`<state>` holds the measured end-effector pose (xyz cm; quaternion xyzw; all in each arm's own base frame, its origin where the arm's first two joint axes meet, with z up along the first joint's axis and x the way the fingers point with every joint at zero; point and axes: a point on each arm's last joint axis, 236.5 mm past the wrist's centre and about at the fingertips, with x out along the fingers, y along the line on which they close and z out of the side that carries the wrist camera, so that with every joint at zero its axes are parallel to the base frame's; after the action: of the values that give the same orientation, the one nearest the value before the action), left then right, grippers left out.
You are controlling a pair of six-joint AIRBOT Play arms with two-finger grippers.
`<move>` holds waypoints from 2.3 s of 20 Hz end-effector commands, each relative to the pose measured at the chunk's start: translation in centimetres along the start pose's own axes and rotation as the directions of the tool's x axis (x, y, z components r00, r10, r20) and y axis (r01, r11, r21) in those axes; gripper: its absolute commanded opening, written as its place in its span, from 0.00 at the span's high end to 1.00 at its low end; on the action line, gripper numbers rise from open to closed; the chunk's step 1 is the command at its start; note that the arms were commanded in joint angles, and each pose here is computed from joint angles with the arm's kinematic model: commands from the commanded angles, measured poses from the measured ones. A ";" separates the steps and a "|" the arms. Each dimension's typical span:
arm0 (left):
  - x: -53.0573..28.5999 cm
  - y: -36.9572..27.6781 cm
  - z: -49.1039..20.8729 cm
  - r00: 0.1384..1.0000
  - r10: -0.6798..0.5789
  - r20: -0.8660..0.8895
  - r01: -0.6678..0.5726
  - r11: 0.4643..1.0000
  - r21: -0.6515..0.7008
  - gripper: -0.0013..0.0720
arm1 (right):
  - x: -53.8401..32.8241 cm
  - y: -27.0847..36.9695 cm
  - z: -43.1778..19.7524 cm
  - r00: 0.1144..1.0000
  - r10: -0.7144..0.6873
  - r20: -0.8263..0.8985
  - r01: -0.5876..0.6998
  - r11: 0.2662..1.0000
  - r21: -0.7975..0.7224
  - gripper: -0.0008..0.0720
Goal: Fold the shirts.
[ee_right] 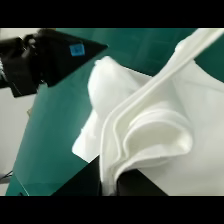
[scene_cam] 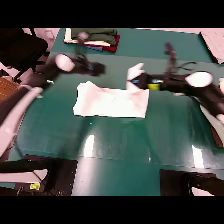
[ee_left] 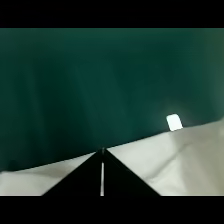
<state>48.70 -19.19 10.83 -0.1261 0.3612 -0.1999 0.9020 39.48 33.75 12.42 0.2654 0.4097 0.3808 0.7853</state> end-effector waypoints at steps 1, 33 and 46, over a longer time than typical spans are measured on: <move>-11.0 6.4 2.7 0.975 0.219 0.042 -0.220 0.975 0.016 0.95 | 9.0 6.1 -2.1 0.996 0.087 -0.007 -0.087 0.996 -0.017 0.96; -17.3 6.0 0.1 0.961 0.276 -0.034 -0.273 0.960 0.067 0.95 | 11.0 -10.8 -10.1 0.894 0.071 -0.442 0.073 0.951 0.301 0.16; -17.2 6.0 0.0 0.961 0.273 -0.040 -0.270 0.961 0.065 0.95 | -19.4 -9.8 27.0 0.897 -0.046 0.440 -0.096 0.950 0.297 0.97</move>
<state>38.96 -6.06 18.95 -0.0424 0.3909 -0.0873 0.9153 56.54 20.10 20.69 0.4009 0.3611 0.3195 0.7790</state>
